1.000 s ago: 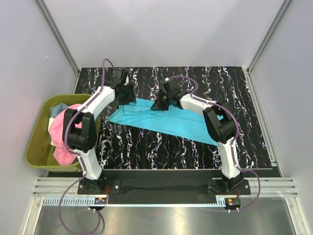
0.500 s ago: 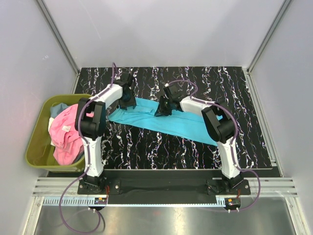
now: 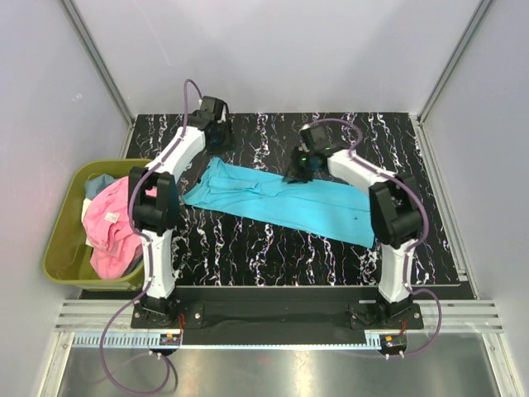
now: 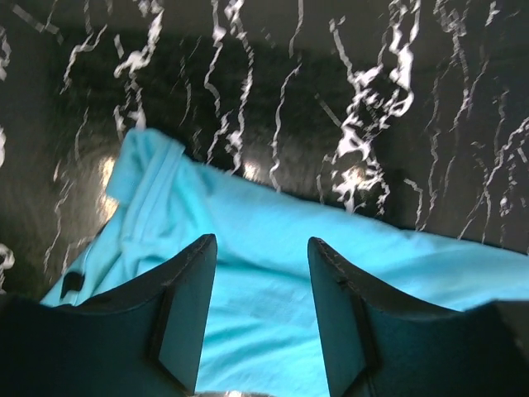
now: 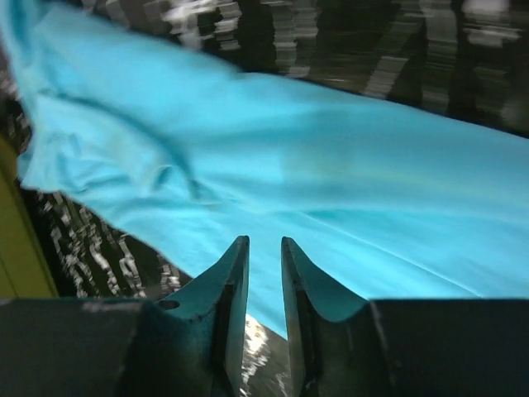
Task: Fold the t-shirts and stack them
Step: Fold the tshirt
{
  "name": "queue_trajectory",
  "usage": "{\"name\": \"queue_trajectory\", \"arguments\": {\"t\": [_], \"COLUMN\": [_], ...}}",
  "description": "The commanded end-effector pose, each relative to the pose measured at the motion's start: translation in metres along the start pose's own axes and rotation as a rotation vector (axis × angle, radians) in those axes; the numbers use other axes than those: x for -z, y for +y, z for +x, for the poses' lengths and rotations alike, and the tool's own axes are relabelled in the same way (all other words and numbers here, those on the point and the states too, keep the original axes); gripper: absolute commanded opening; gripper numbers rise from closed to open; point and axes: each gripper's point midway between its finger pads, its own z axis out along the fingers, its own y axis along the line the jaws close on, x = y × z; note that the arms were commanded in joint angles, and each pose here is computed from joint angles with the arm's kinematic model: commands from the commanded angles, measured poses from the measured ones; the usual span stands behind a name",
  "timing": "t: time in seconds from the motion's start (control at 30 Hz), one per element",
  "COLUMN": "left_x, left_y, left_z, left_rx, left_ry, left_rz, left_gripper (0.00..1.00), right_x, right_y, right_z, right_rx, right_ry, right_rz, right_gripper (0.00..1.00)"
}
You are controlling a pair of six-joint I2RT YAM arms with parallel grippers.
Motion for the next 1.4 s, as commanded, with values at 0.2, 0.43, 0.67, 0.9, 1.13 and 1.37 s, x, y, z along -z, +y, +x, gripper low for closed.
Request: {"name": "queue_trajectory", "arguments": {"t": [0.2, 0.43, 0.67, 0.9, 1.13, 1.37], "left_x": [-0.059, -0.087, -0.105, -0.13, -0.144, -0.057], "left_y": [0.022, 0.02, 0.016, 0.013, -0.023, -0.099], "left_z": [0.005, 0.004, -0.005, -0.001, -0.033, -0.09], "left_rx": [0.034, 0.083, 0.103, 0.141, 0.232, 0.173], "left_ry": [0.064, 0.073, 0.048, 0.055, -0.005, -0.155], "left_rz": [-0.018, 0.024, 0.045, 0.061, 0.273, 0.667], "left_gripper": [0.54, 0.54, 0.54, 0.54, 0.54, 0.61], "right_x": [0.097, 0.118, 0.123, 0.136, 0.133, 0.135], "right_y": [-0.152, -0.246, -0.284, -0.283, -0.271, -0.235], "right_z": [-0.008, 0.023, 0.073, 0.074, 0.073, 0.057], "right_rx": [-0.248, -0.474, -0.654, -0.739, -0.79, -0.676], "right_ry": [-0.145, -0.194, -0.198, -0.318, -0.359, -0.315], "right_rz": [0.443, 0.613, 0.733, 0.715, 0.622, 0.469], "right_gripper": [0.29, 0.27, 0.27, 0.25, 0.28, 0.32]}}
